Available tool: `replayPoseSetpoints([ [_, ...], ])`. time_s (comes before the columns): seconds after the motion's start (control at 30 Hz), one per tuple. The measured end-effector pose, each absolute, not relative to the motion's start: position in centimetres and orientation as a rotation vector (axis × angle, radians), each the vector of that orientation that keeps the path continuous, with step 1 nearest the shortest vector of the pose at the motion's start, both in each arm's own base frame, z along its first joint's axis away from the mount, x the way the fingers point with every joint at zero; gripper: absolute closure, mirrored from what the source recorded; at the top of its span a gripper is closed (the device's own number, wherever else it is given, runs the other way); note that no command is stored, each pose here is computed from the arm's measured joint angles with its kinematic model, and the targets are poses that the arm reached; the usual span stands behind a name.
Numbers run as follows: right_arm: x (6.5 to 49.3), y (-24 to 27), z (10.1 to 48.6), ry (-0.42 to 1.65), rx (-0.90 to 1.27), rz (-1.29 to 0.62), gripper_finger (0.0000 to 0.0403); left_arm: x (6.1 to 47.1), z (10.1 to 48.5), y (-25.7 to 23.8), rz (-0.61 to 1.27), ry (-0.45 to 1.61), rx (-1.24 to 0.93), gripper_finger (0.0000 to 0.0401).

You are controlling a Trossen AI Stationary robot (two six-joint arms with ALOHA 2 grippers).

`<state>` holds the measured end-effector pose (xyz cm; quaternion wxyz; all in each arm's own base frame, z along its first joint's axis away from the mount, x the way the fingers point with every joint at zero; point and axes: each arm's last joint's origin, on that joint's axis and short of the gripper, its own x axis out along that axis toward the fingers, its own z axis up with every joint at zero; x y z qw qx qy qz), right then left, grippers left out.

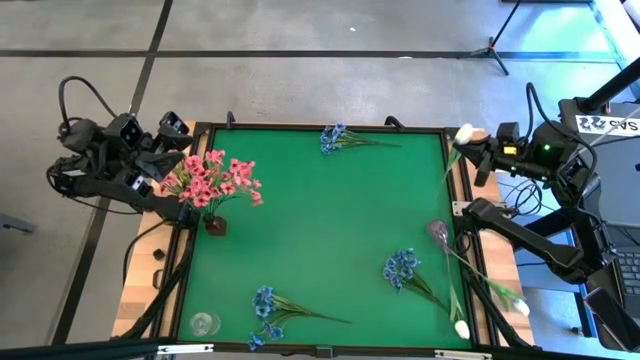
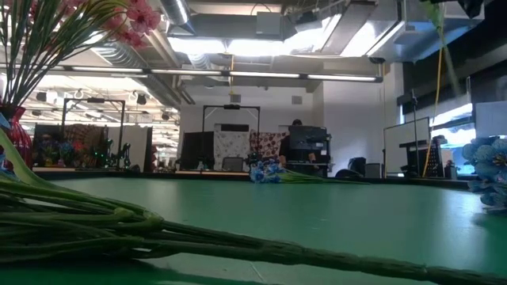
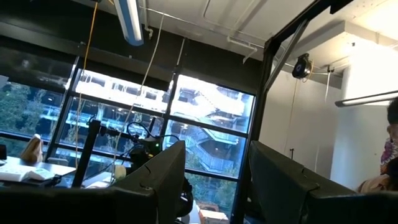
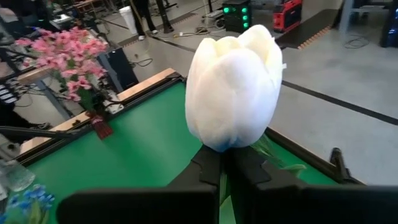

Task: Sort flowers into vase by color
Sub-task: Put the white flower into the violet vase

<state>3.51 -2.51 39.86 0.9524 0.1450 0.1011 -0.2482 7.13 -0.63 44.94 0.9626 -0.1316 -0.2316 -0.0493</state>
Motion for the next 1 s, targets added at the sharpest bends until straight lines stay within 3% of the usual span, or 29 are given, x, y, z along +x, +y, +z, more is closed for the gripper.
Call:
replayPoseSetpoints([
  [0.4, 5.7, -4.5, 40.0, 0.235, 0.370, -0.369, 0.0392, 9.8, 44.6, -1.1, -0.124, -0.407, -0.207, 0.0227],
  [0.73, 9.9, -9.9, 36.3, 0.585, 0.632, -0.470, 0.0395, 17.8, 42.6, -1.8, -0.050, -0.272, -0.202, 0.0227],
  [1.0, 14.4, -15.4, 31.7, 0.792, 0.764, -0.524, 0.0389, 20.7, 41.1, -1.4, 0.017, -0.193, -0.280, 0.0227],
])
